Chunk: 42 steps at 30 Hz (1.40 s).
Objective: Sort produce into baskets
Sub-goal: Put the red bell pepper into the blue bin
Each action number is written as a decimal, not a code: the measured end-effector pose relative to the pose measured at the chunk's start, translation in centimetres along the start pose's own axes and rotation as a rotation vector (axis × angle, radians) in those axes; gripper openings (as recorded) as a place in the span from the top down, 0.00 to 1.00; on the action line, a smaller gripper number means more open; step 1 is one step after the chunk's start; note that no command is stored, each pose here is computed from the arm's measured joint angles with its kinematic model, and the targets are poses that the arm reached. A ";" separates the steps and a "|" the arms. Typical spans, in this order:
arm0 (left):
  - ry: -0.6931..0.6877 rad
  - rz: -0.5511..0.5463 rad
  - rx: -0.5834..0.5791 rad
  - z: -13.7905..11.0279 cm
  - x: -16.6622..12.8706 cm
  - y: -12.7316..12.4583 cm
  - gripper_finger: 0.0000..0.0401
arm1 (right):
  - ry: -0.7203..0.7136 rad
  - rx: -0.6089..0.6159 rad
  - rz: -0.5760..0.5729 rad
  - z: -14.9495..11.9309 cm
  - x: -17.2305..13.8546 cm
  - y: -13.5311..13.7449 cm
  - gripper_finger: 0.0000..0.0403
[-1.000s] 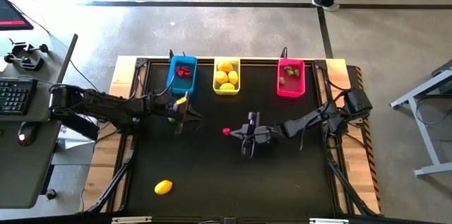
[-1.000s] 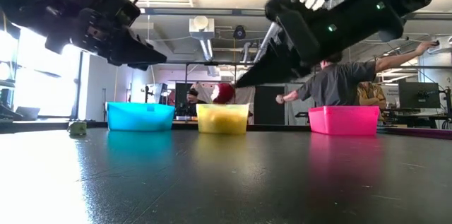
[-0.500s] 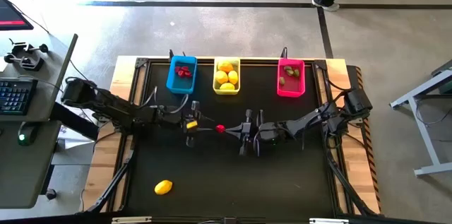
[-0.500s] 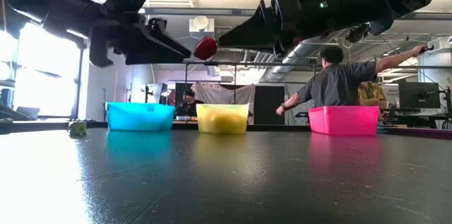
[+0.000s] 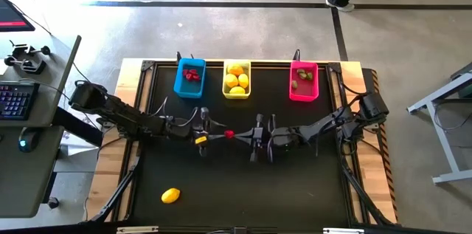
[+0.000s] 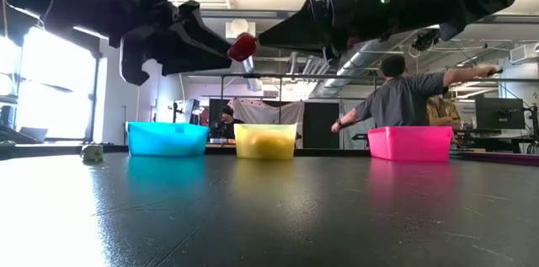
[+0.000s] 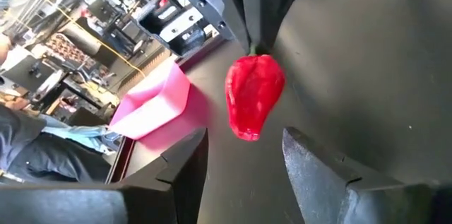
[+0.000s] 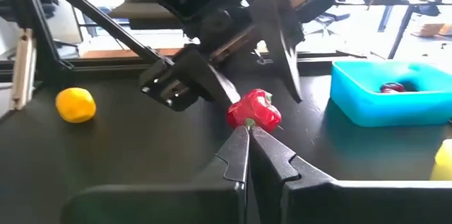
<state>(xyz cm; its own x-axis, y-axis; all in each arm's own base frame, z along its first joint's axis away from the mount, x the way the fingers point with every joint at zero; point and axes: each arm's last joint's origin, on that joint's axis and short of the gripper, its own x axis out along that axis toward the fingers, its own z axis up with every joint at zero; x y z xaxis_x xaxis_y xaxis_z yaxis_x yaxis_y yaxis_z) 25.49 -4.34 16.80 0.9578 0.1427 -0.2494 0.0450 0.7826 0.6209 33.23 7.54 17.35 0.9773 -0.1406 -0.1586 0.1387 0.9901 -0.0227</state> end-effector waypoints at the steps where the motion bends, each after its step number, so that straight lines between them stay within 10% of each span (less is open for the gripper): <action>1: -0.006 0.004 -0.003 0.1 0.0 0.0 0.58 | -0.003 0.002 0.008 0.0 0.0 0.0 1.00; 20: -0.070 -0.036 -0.012 0.5 0.1 0.1 0.92 | -0.015 0.030 -0.020 0.1 0.0 -0.1 1.00; 27: -0.030 0.008 -0.044 0.2 0.2 0.5 0.97 | 0.059 0.015 -0.106 -0.7 0.0 -0.3 0.82; 34: 0.111 0.144 -0.178 -1.0 -0.2 2.7 0.98 | 0.094 0.009 -0.143 -1.0 -0.1 -0.5 0.58; 42: 0.400 0.302 -0.476 -4.5 -4.2 8.4 0.98 | 0.141 0.010 -0.148 -1.5 -0.1 -0.5 0.54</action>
<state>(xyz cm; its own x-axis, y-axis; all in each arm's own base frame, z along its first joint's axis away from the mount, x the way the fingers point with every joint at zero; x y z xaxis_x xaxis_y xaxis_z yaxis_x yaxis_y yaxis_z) 20.55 4.33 19.73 0.7261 0.5375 -0.4288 -0.4245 0.8410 0.3354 32.76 7.03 15.86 0.9141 -0.2828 -0.2907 0.2819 0.9583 -0.0460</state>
